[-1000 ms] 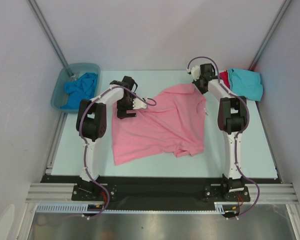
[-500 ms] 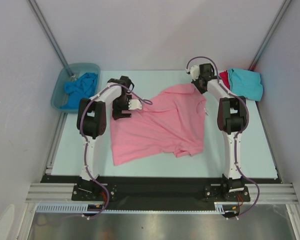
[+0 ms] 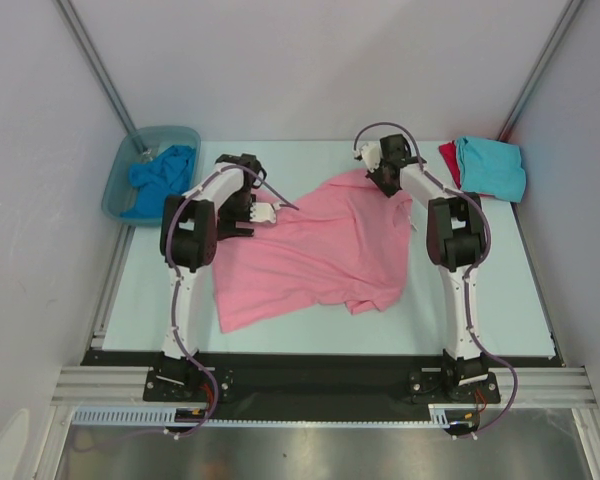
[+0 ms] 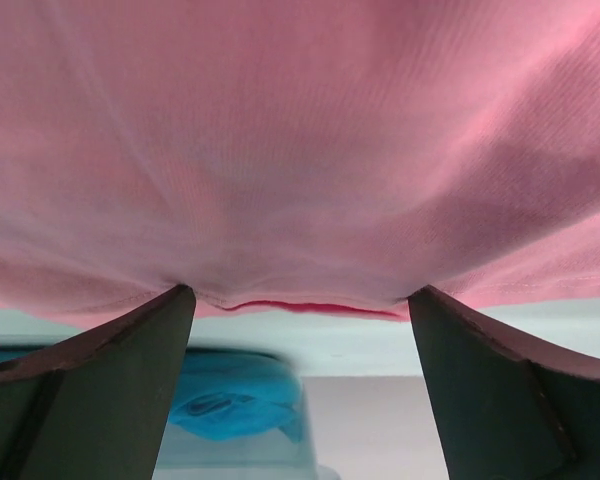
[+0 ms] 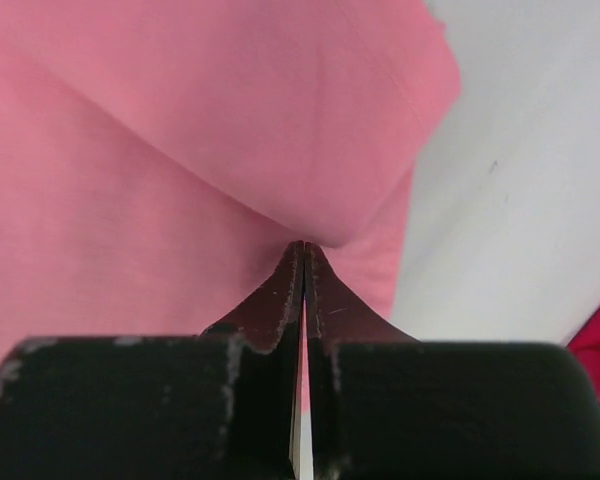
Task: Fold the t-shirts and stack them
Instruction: Flatten the tshirt out
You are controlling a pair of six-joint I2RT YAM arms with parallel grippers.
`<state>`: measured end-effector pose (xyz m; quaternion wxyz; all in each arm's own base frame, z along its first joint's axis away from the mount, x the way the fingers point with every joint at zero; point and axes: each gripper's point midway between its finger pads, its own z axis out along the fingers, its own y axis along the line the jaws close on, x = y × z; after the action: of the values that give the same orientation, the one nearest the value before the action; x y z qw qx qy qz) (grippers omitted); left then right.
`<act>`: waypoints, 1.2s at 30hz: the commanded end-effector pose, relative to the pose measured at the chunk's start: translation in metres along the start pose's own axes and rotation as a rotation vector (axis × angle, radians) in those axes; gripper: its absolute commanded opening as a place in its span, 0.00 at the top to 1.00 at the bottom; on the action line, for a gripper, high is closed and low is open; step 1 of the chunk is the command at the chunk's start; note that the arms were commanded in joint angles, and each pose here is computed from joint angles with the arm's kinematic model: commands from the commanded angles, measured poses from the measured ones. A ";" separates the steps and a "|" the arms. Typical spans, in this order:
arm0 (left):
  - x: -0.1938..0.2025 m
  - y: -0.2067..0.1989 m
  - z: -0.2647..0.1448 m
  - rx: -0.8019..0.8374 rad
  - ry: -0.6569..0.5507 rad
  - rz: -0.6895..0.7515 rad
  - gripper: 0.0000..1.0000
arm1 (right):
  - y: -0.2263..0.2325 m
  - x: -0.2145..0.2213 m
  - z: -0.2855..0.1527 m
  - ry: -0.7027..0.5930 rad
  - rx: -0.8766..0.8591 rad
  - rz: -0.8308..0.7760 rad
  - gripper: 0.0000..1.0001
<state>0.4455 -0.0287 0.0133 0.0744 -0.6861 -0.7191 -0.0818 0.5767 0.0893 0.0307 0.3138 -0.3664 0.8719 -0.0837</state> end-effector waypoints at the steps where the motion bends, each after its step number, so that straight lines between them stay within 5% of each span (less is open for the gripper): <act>1: 0.039 -0.017 0.043 0.126 0.131 -0.019 0.06 | -0.015 -0.036 -0.037 -0.094 0.036 -0.008 0.99; 12: 0.089 -0.026 0.060 0.188 0.308 -0.068 0.07 | -0.015 -0.037 -0.047 -0.088 0.041 -0.003 0.98; 28: 0.117 -0.040 0.063 0.229 0.388 -0.123 0.09 | -0.010 -0.044 -0.048 -0.101 0.048 -0.005 0.94; 36: 0.130 -0.048 0.061 0.237 0.405 -0.161 0.14 | -0.001 -0.082 -0.054 -0.191 0.059 -0.038 0.94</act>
<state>0.4337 0.0525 0.0129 0.1764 -0.6219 -0.7491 -0.1447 0.5730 0.1181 0.0587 0.3381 -0.3820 0.8565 -0.0789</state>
